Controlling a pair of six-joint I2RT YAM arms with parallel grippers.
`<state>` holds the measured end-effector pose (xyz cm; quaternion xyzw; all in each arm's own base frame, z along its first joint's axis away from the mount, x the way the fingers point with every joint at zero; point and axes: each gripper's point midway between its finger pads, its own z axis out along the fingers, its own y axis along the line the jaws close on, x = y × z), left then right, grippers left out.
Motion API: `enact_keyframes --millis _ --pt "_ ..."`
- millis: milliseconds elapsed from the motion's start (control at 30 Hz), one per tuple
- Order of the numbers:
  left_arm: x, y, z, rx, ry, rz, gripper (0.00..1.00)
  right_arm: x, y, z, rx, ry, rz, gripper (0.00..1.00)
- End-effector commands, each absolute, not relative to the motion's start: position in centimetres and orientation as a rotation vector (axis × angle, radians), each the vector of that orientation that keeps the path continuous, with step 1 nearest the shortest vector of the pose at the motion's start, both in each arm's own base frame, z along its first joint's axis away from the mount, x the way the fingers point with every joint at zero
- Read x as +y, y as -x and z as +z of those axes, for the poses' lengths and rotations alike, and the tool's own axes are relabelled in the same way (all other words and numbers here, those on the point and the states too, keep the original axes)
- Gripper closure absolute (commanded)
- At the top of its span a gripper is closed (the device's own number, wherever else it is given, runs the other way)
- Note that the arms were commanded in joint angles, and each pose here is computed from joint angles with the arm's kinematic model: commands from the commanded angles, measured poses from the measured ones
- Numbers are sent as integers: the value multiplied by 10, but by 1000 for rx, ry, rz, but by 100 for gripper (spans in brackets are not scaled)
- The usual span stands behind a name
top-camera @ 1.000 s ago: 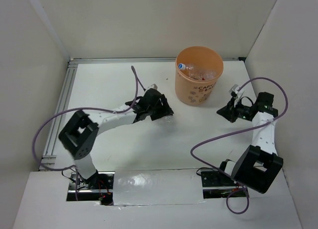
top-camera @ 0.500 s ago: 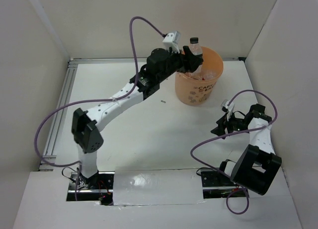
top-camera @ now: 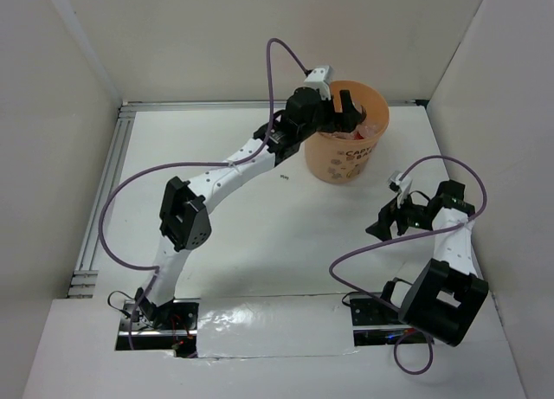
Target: Put the plastic bottles in the bin
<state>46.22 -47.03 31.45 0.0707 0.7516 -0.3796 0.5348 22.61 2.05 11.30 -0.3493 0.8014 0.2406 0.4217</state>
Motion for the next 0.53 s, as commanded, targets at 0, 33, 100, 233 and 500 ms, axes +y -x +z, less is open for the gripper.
enact_keyframes --millis 0,33,100,233,500 --pt "-456 -446 408 1578 -184 -956 0 11 -244 132 1993 796 560 1" --pt "-448 -435 428 1549 -190 -976 0 12 -246 131 1986 794 571 1" --pt "-439 -424 427 1541 -220 -968 0 8 -254 137 2008 717 572 1" --pt "-396 -376 422 1530 -313 -926 0 -15 -275 147 2091 491 486 1" --pt "-262 -326 289 1806 -238 -738 0 -39 -298 168 2051 279 397 1"
